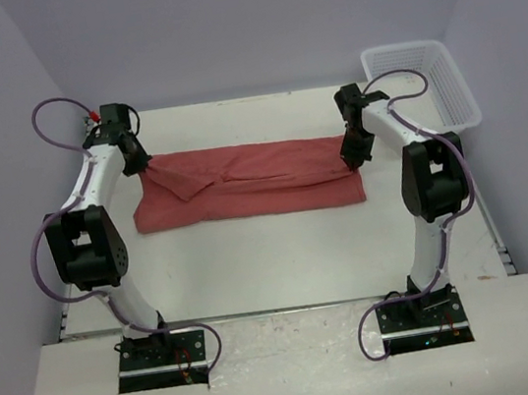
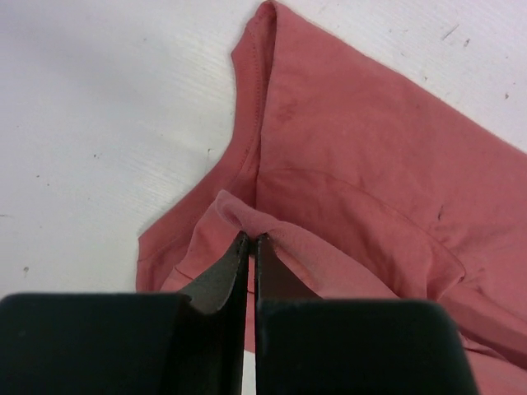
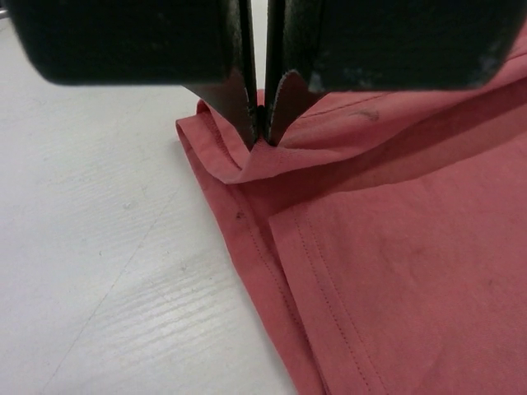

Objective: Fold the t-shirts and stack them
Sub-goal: Fold the other side of the tshirt into a rectangle

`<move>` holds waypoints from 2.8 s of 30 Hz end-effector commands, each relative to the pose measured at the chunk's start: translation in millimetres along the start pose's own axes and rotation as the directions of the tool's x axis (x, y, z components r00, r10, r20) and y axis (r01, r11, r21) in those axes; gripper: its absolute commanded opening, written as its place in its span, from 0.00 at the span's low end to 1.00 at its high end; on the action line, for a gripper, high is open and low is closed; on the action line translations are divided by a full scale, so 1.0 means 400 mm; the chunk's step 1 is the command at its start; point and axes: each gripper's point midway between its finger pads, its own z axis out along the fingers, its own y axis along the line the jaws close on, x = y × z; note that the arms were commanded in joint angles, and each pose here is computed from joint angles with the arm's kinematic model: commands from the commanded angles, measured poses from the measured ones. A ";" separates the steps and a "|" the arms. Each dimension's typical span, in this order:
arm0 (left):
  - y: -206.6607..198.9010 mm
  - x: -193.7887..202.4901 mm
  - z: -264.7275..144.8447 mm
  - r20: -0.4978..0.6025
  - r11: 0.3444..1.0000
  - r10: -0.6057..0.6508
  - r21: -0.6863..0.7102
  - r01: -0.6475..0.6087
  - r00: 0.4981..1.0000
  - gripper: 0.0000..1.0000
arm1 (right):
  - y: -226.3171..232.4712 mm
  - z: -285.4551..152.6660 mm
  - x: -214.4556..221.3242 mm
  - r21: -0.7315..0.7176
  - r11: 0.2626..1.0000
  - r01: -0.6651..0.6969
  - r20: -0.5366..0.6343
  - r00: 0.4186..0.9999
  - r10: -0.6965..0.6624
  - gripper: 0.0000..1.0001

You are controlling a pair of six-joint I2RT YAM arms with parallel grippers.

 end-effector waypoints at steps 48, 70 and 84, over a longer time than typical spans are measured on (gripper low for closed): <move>-0.239 0.297 -0.093 -0.163 0.912 0.040 0.410 0.031 0.986 0.05 | 0.178 -0.230 0.133 -0.431 0.828 0.360 0.115 0.931 -0.345 0.00; -0.183 0.292 0.011 -0.120 0.978 0.065 0.207 -0.039 0.991 0.25 | 0.310 -0.130 0.157 -0.529 0.771 0.355 0.028 0.915 -0.402 0.00; -0.152 0.276 0.058 -0.105 0.993 0.069 0.099 -0.058 0.992 0.43 | 0.287 -0.189 0.167 -0.558 0.742 0.371 0.075 0.913 -0.400 0.00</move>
